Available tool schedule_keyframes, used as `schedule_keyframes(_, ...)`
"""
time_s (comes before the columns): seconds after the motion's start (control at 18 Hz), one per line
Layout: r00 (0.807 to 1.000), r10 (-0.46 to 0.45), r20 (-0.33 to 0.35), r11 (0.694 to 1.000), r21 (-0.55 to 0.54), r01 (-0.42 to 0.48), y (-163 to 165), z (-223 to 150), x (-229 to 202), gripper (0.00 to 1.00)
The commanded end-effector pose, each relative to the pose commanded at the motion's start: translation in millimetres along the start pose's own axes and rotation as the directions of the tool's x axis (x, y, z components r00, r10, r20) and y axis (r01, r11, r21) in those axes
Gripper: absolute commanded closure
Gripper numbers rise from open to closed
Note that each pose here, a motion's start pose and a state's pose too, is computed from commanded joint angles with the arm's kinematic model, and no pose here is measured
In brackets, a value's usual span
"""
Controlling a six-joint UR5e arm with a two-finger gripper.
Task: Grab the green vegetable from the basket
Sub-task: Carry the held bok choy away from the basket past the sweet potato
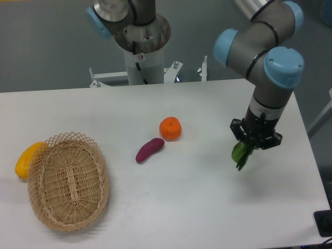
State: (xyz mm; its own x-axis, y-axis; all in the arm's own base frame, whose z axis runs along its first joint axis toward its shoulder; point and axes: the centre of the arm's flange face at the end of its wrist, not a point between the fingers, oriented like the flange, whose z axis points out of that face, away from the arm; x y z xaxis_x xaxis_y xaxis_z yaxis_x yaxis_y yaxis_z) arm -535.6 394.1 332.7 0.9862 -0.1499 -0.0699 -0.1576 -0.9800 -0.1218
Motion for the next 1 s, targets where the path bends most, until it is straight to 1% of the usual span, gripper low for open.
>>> schedule_keyframes(0.28,1.000,-0.004,0.004,1.000,-0.001,0.004,5,-3,-5,0.77)
schedule_keyframes(0.5,1.000,-0.014,-0.014,1.000,-0.010,0.014,7,-5,-18,0.76)
schedule_keyframes(0.56,1.000,-0.015,-0.017,0.999,-0.030,0.014,8,-4,-21,0.76)
schedule_keyframes(0.67,1.000,-0.015,-0.015,0.998,-0.056,0.014,10,-2,-25,0.76)
schedule_keyframes(1.0,1.000,-0.014,-0.007,0.998,-0.057,0.014,9,0,-26,0.76)
